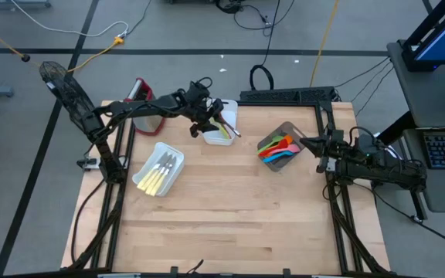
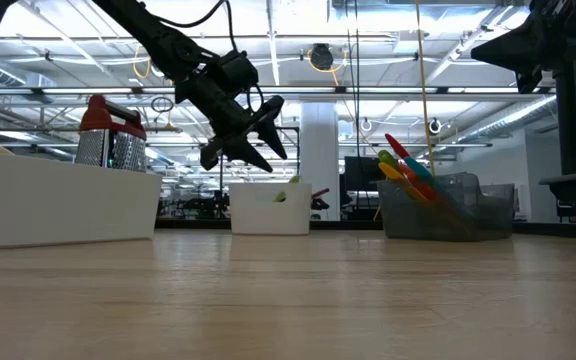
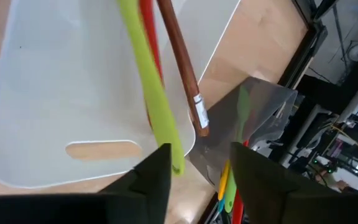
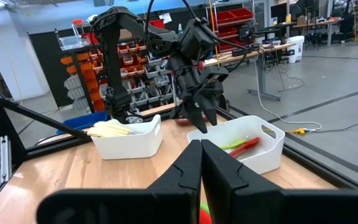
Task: Pick & Place Kitchen Items
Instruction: Put the green serving spoon into the top white bin, then return to Home Position
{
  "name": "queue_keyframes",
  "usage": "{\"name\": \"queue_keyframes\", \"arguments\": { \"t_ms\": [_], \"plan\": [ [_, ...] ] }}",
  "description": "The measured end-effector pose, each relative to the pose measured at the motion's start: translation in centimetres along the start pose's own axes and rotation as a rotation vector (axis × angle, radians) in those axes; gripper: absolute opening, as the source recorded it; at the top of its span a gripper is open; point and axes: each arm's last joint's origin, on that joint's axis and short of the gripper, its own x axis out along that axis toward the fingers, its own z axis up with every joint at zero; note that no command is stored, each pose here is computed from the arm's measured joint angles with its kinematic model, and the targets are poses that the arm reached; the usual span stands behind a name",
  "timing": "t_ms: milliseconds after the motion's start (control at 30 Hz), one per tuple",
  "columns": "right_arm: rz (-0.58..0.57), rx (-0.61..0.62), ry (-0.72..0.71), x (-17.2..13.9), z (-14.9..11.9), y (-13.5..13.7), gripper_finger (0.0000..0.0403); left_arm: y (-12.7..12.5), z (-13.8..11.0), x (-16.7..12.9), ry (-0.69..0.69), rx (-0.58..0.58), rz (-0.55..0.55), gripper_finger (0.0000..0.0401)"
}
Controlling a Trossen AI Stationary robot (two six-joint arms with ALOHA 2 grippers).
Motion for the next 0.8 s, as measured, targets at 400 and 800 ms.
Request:
{"name": "queue_keyframes", "arguments": {
  "t_ms": [400,800],
  "plan": [
    [0.0,0.004,0.001,0.0,0.0,0.0,0.0004,-1.8,-1.3,-2.6,-0.025,0.311,-0.109,0.0231],
    [-0.002,0.054,0.012,0.0,-0.1,0.0,0.0004,-3.5,-10.1,-9.4,-0.223,1.039,-0.203,0.0213]
  ]
}}
